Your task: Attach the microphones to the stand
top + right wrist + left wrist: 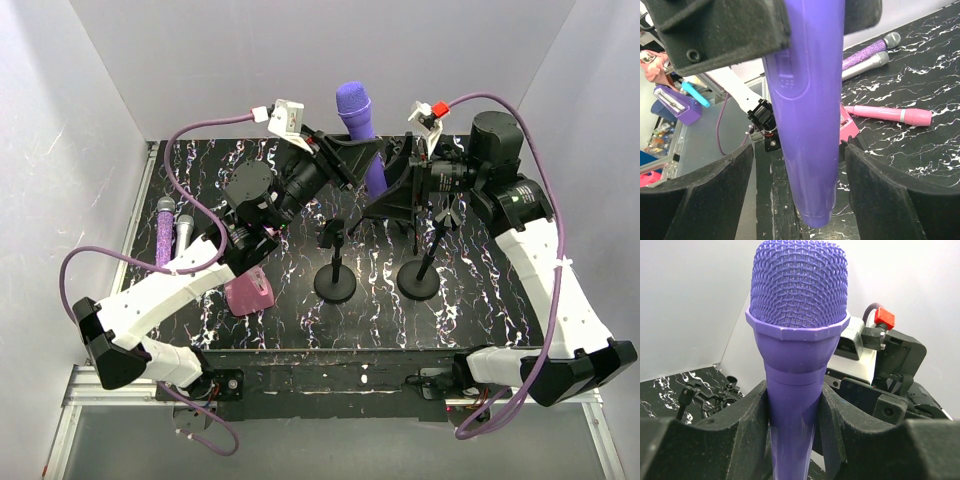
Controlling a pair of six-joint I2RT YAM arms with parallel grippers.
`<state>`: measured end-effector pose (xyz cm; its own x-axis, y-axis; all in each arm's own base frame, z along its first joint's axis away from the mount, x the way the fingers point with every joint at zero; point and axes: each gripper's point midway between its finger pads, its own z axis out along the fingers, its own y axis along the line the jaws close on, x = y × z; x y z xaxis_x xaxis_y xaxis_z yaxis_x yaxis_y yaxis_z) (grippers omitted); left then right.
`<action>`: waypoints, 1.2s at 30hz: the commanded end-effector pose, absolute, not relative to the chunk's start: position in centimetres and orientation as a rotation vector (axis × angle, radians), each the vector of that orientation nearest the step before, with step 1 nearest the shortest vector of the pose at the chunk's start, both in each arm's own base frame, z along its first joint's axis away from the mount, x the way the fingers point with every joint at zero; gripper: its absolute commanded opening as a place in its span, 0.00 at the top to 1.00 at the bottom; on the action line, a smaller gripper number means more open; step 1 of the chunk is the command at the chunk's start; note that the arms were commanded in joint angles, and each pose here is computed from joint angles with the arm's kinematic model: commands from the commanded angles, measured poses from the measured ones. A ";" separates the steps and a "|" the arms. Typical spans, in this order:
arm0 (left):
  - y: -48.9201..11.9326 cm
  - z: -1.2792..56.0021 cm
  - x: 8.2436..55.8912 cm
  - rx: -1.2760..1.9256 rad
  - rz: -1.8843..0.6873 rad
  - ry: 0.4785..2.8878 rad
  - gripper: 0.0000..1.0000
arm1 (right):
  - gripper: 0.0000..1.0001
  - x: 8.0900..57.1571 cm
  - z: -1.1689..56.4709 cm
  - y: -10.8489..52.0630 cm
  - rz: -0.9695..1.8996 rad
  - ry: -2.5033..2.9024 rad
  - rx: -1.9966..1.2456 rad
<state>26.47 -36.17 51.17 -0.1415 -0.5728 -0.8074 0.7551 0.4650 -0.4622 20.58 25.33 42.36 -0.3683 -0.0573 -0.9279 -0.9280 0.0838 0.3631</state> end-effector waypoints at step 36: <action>-26.5 30.1 18.8 1.154 -0.585 1.272 0.02 | 0.99 24.0 32.3 23.3 0.903 1.422 -1.582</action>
<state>18.29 -26.28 28.00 0.0208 0.2841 -0.9586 0.8838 0.4429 0.1505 23.97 23.68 31.54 -0.0437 -0.4025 -0.9144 -0.9990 0.0182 0.0398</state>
